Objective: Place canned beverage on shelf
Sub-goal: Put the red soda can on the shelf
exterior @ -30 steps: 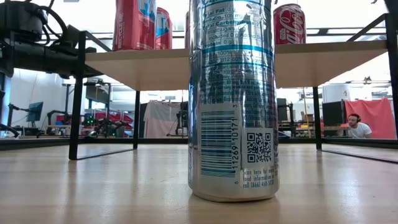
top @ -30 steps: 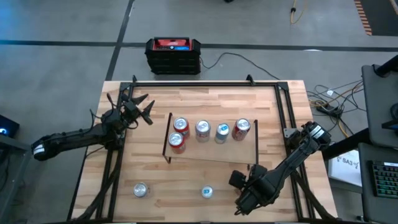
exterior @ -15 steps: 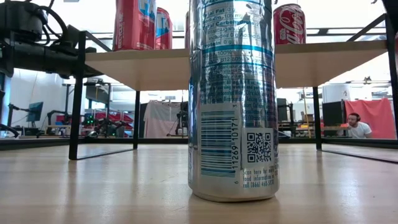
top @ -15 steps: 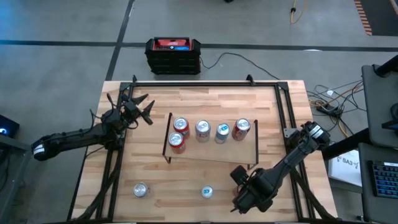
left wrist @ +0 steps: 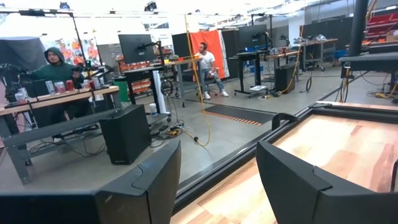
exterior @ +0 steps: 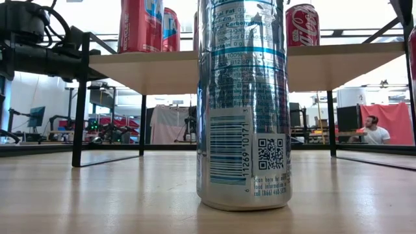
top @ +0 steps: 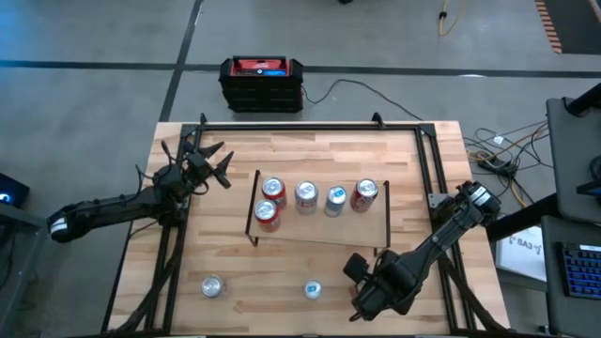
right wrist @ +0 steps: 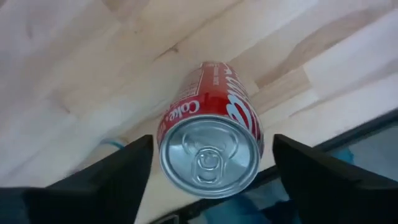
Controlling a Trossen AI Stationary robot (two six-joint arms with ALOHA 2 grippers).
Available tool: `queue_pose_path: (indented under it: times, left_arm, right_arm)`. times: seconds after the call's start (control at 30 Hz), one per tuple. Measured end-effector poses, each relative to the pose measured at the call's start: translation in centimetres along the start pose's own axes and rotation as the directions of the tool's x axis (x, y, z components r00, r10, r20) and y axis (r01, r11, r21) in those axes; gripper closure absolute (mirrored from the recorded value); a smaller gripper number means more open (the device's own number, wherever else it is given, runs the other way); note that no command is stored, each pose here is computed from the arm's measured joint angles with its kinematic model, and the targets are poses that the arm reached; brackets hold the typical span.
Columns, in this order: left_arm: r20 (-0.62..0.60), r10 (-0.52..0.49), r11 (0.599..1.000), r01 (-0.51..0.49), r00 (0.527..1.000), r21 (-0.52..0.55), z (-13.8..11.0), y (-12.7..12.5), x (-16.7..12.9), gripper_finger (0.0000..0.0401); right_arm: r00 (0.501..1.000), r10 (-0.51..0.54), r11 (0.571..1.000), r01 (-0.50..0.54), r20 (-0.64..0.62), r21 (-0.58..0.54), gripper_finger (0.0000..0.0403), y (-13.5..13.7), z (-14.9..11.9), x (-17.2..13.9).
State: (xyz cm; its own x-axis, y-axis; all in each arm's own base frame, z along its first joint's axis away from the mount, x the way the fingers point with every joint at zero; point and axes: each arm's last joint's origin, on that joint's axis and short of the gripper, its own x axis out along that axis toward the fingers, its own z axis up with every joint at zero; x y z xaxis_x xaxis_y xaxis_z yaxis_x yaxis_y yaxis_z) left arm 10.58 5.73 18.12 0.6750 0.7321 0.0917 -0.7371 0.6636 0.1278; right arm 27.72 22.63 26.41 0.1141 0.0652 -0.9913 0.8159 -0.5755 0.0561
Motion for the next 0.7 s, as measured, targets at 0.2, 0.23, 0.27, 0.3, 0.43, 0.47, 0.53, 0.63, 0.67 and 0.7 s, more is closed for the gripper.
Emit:
queue_pose_path:
  times: [0.2, 0.23, 0.27, 0.3, 0.43, 0.47, 0.53, 0.63, 0.67, 0.7]
  left_arm:
    - [0.001, 0.000, 1.000, 0.000, 1.000, 0.000, 0.0, 0.0, 0.0, 0.0206]
    - [0.000, 0.000, 1.000, 0.000, 1.000, 0.000, 0.0, 0.0, 0.0, 0.0206]
    - [0.000, 0.000, 1.000, 0.000, 1.000, 0.000, 0.0, 0.0, 0.0, 0.0206]
    - [0.000, 0.000, 1.000, 0.000, 1.000, 0.000, 0.0, 0.0, 0.0, 0.0206]
    - [0.000, 0.000, 1.000, 0.000, 1.000, 0.000, 0.0, 0.0, 0.0, 0.0206]
    - [0.000, 0.000, 1.000, 0.000, 1.000, 0.000, 0.0, 0.0, 0.0, 0.0206]
    - [0.000, 0.000, 1.000, 0.000, 1.000, 0.000, 0.0, 0.0, 0.0, 0.0206]
    - [0.001, 0.001, 1.000, -0.001, 1.000, 0.000, 0.0, 0.0, 0.0, 0.0206]
    - [0.000, 0.000, 1.000, 0.000, 1.000, 0.000, 0.0, 0.0, 0.0, 0.0206]
    - [0.001, 0.001, 1.000, -0.001, 1.000, 0.000, 0.0, 0.0, 0.0, 0.0206]
  right_arm:
    - [0.999, 0.012, 0.941, -0.025, -0.041, -0.336, 0.0024, 0.3, -0.3, -0.1]
    - [0.999, 0.013, 0.905, -0.032, -0.049, -0.423, 0.0019, 0.3, -0.3, -0.1]
    - [0.998, 0.014, 0.862, -0.040, -0.054, -0.506, 0.0016, 0.4, -0.4, -0.1]
    - [0.998, 0.015, 0.816, -0.044, -0.056, -0.576, 0.0014, 0.4, -0.4, -0.1]
    - [0.999, 0.007, 0.677, -0.030, -0.034, -0.735, 0.0013, 0.4, -0.5, 0.4]
    - [1.000, 0.003, 0.649, -0.019, -0.022, -0.760, 0.0013, 0.3, -0.5, 0.6]
    - [1.000, -0.003, 0.609, 0.004, 0.002, -0.793, 0.0013, 0.3, -0.4, 0.9]
    - [0.999, -0.005, 0.534, 0.033, 0.035, -0.845, 0.0013, 0.5, -0.4, 1.5]
    - [0.999, -0.005, 0.501, 0.037, 0.039, -0.864, 0.0012, 0.5, -0.4, 1.7]
    - [0.999, -0.007, 0.467, 0.041, 0.043, -0.883, 0.0012, 0.6, -0.5, 1.9]
